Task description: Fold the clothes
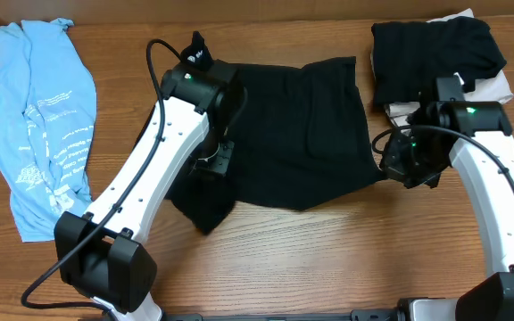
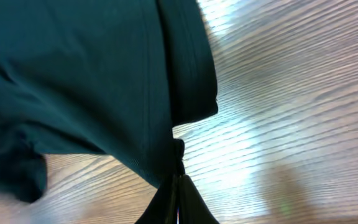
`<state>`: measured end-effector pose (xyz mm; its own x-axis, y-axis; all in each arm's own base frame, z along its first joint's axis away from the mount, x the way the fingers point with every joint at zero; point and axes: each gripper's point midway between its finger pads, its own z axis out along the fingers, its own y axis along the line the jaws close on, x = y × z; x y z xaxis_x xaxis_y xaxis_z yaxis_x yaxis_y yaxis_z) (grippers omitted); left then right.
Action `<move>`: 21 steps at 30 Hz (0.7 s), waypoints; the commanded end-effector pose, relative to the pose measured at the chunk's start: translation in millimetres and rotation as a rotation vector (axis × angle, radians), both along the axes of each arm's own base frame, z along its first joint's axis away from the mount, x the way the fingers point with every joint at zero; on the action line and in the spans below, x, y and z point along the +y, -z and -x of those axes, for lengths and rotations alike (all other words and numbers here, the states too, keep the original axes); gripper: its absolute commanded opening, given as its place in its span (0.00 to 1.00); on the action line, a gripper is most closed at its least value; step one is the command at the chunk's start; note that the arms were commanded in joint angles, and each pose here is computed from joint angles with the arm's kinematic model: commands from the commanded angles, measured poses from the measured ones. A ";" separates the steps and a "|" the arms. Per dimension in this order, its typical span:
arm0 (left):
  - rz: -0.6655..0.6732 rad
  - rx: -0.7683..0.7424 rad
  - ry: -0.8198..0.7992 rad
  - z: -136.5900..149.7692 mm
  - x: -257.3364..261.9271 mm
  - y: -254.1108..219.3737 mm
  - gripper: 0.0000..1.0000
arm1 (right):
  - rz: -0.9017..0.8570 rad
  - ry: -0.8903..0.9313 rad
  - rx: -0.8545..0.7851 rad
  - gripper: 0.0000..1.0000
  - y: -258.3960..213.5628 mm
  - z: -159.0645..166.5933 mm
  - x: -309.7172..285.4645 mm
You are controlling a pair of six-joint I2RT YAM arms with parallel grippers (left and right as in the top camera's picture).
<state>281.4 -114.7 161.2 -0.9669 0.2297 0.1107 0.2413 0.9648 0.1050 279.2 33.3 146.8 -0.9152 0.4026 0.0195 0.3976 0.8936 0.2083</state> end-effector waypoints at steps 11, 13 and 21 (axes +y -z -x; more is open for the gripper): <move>0.058 0.001 -0.089 2.1 -8.5 14.3 0.04 | 0.004 -0.011 -0.068 0.04 -15.0 -7.0 -7.3; 0.102 -0.088 -0.175 -8.9 -1.8 -1.9 0.04 | 0.009 -0.009 -0.086 0.04 -20.2 -5.4 -8.3; 0.196 -0.436 -0.429 -49.0 73.1 -67.8 0.04 | 0.015 0.064 -0.205 0.04 -52.5 10.4 -20.4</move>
<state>320.2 -69.8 205.1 -0.9688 -0.1230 -0.2151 -0.1119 0.9917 -0.0634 272.1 17.0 179.8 -0.8945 0.4361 -0.0981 0.4016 0.8805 0.2518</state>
